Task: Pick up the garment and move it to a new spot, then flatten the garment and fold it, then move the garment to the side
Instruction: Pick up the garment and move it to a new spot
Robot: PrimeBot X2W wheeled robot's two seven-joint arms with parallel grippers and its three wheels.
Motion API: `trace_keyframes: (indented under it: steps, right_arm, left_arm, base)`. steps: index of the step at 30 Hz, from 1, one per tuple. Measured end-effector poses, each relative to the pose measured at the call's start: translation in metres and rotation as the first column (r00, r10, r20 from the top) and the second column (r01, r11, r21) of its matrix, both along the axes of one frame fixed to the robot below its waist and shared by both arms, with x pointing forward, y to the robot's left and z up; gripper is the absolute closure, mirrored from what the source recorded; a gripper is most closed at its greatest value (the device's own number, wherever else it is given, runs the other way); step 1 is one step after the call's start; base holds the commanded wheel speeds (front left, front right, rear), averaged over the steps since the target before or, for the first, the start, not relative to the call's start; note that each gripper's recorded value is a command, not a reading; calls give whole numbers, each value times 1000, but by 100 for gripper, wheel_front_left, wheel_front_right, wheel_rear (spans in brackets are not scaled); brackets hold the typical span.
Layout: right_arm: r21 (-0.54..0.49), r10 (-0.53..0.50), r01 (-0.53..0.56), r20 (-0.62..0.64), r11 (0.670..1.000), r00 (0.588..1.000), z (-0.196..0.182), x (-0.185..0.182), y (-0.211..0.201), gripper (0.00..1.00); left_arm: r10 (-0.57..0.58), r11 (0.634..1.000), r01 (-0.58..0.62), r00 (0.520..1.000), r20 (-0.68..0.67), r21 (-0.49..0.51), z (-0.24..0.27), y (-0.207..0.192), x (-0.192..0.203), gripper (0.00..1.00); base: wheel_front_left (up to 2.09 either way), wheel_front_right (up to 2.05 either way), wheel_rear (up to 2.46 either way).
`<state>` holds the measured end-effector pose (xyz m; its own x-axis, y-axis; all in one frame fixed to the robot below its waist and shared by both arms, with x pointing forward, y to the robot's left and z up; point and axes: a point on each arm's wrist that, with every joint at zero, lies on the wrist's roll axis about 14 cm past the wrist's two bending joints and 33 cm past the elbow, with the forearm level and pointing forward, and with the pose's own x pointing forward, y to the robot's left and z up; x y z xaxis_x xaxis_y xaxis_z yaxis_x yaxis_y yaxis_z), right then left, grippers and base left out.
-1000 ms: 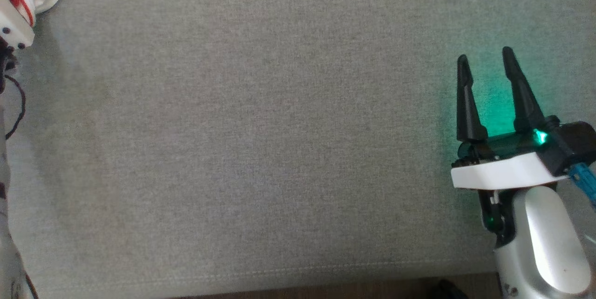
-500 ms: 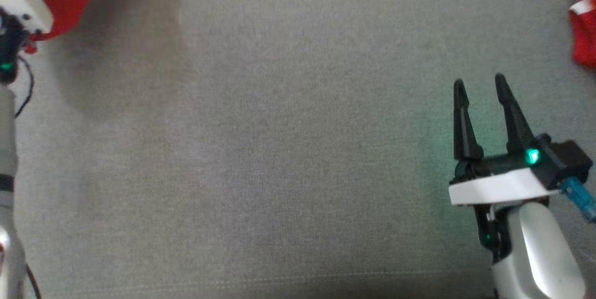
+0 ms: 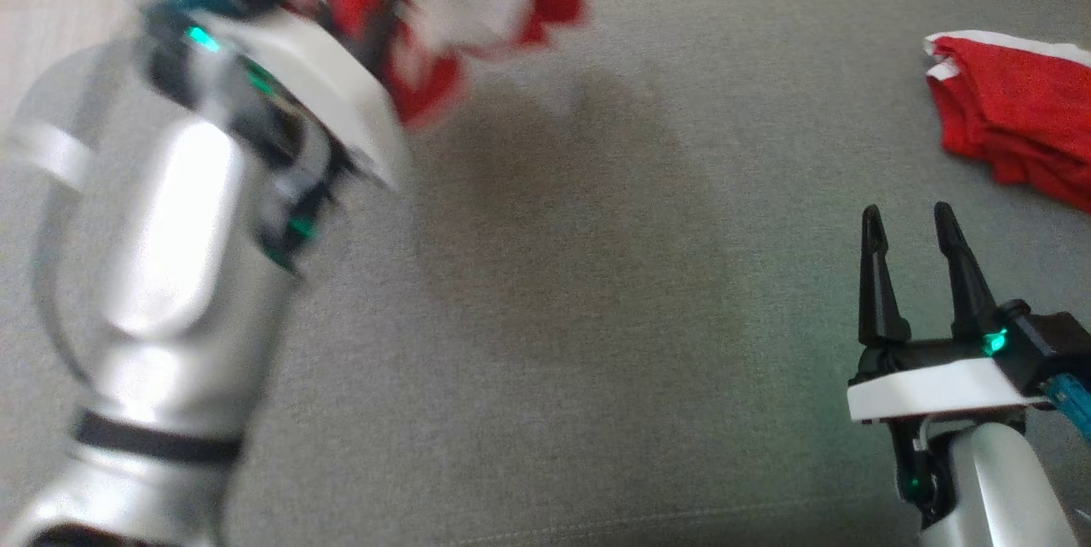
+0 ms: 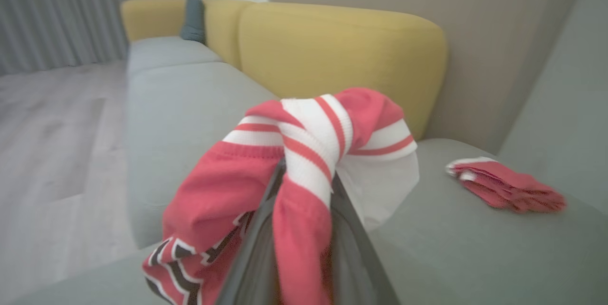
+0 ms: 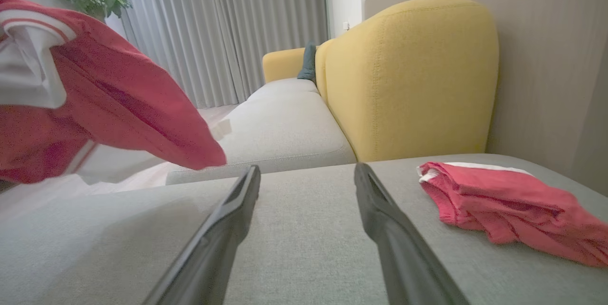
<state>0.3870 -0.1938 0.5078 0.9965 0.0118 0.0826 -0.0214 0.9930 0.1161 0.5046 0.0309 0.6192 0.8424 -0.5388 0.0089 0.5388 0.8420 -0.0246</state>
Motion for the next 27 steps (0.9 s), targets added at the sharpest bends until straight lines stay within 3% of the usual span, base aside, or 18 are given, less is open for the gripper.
trace_keyframes:
  steps: [6,12,15,16,17,27]
  right_arm:
    - [5,-29,29,-23,1000,999,-7,-7,-9,0]
    - [9,-46,47,-50,999,998,-16,-8,-15,0]
    - [6,-57,58,-58,998,997,-19,-9,-18,0]
    - [5,-60,60,-59,998,996,-19,-8,-19,0]
    - [4,-62,63,-56,998,997,-18,-8,-20,0]
    - [2,-36,36,-33,999,999,-10,-7,-12,0]
  left_arm:
    - [-180,983,172,969,-169,-61,-83,-75,-67,100]
    - [-209,978,202,909,-362,-58,-166,-89,-113,100]
    - [-215,976,211,893,-396,-55,-185,-94,-122,98]
    - [-214,977,205,892,-398,-65,-186,-95,-122,70]
    - [-213,977,200,895,-392,-75,-187,-96,-123,0]
    - [-154,982,121,956,-250,-145,-153,-83,-117,0]
  base:
    - [0,0,0]
    - [0,0,0]
    - [0,0,0]
    - [0,0,0]
    - [0,0,0]
    - [0,0,0]
